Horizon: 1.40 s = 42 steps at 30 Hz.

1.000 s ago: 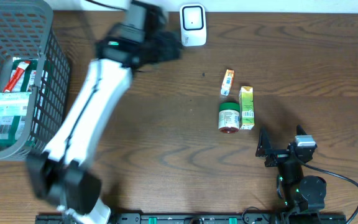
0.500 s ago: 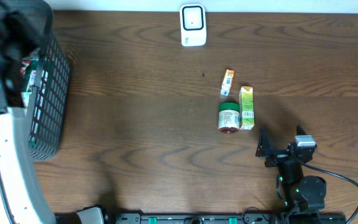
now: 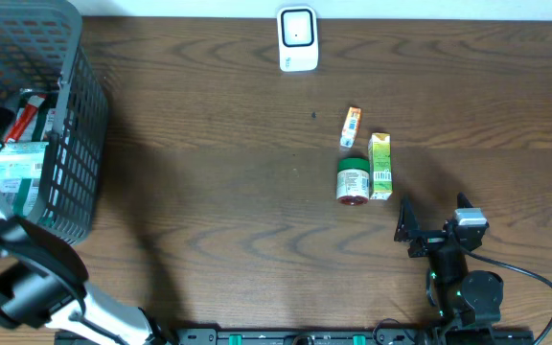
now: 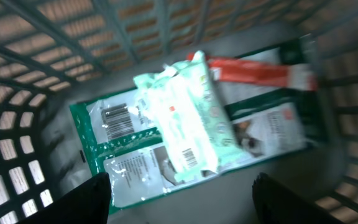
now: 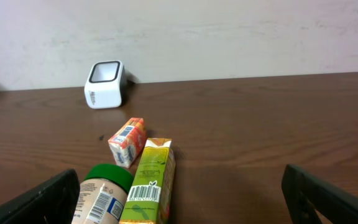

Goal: Scan the item barcode
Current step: 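Reach the left gripper into the basket toward the mint wipes pack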

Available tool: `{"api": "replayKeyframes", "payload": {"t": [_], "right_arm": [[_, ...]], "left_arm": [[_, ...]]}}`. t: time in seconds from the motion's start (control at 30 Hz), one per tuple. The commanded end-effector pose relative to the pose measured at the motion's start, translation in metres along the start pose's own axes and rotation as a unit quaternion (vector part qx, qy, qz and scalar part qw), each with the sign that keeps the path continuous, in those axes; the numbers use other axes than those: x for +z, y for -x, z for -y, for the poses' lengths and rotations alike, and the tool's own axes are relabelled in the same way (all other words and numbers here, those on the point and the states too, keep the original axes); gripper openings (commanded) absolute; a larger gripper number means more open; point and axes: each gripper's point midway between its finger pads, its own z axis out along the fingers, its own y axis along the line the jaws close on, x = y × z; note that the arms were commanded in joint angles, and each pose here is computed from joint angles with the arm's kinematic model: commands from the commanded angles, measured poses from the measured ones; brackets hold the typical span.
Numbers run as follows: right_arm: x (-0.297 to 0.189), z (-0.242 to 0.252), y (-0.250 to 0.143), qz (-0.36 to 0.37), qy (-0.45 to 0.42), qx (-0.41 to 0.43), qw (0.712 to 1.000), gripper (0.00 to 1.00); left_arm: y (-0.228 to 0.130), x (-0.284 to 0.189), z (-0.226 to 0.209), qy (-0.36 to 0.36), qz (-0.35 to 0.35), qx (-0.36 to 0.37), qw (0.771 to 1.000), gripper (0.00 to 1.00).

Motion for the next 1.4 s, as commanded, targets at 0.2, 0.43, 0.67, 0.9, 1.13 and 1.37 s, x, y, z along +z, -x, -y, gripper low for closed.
{"api": "replayKeyframes", "payload": {"t": [0.2,0.43,0.67,0.9,1.13,1.37], "right_arm": [[0.000,-0.002,-0.001,-0.001,0.004,0.006,1.000,0.99],[0.000,-0.002,-0.001,-0.001,0.004,0.006,1.000,0.99],[0.000,-0.002,-0.001,-0.001,0.004,0.006,1.000,0.99],[0.000,-0.002,-0.001,-0.001,0.004,0.006,1.000,0.99],[0.000,-0.002,-0.001,-0.001,0.004,0.006,1.000,0.99],[0.000,-0.002,-0.001,-0.001,0.004,0.006,1.000,0.99]], "left_arm": [[-0.024,0.074,-0.008,0.055,-0.064,-0.045,0.995,0.73],[-0.029,0.104,-0.005,0.065,-0.069,-0.105,0.990,0.74],[-0.034,0.133,-0.001,0.066,-0.075,-0.103,0.990,0.82],[-0.048,0.155,-0.004,0.081,-0.096,-0.097,0.987,0.68],[-0.036,0.137,-0.002,0.068,-0.079,-0.102,0.989,0.25],[0.010,0.057,0.010,0.001,0.004,-0.120,0.993,0.26]]}}
